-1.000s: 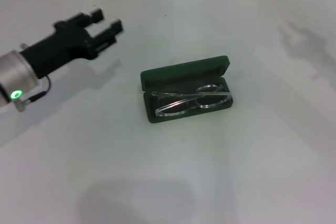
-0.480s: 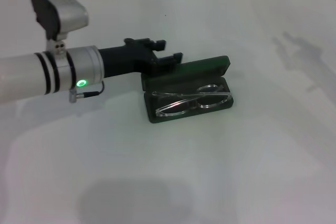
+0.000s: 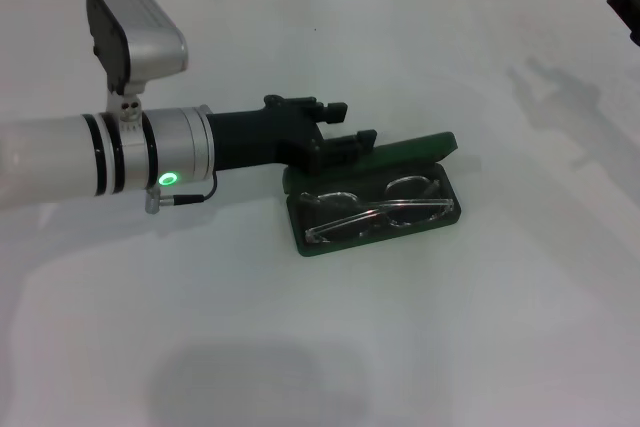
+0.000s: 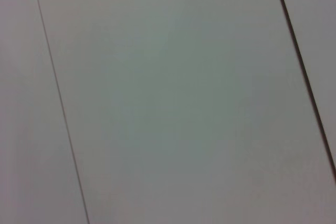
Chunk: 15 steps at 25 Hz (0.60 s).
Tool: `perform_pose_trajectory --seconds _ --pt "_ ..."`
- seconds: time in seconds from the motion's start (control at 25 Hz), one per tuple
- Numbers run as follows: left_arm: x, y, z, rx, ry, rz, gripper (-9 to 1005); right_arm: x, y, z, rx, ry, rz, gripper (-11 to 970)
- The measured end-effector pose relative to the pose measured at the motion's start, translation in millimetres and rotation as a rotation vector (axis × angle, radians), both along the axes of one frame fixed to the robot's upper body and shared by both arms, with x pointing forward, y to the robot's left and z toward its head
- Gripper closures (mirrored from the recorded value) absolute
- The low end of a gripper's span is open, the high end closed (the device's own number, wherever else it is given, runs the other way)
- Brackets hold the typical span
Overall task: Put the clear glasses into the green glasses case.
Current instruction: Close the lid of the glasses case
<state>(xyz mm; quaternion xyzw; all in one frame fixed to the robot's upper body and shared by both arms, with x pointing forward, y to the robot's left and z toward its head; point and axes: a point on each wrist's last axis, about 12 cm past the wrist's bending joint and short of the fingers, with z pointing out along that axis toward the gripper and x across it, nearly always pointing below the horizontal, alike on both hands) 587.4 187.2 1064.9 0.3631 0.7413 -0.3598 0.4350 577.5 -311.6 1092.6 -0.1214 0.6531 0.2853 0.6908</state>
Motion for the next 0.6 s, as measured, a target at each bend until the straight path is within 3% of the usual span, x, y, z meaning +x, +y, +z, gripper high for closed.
perform_pose_trajectory --seconds 0.4,0.6 --pt "-16.3 -2 -17.5 0.073 -0.014 -0.069 405 5.1 6 -1.2 -0.007 0.011 0.0 665" --pt "-20.5 0 -19.9 0.051 -0.017 -0.062 405 7.2 9 -2.4 -0.022 0.023 0.011 665"
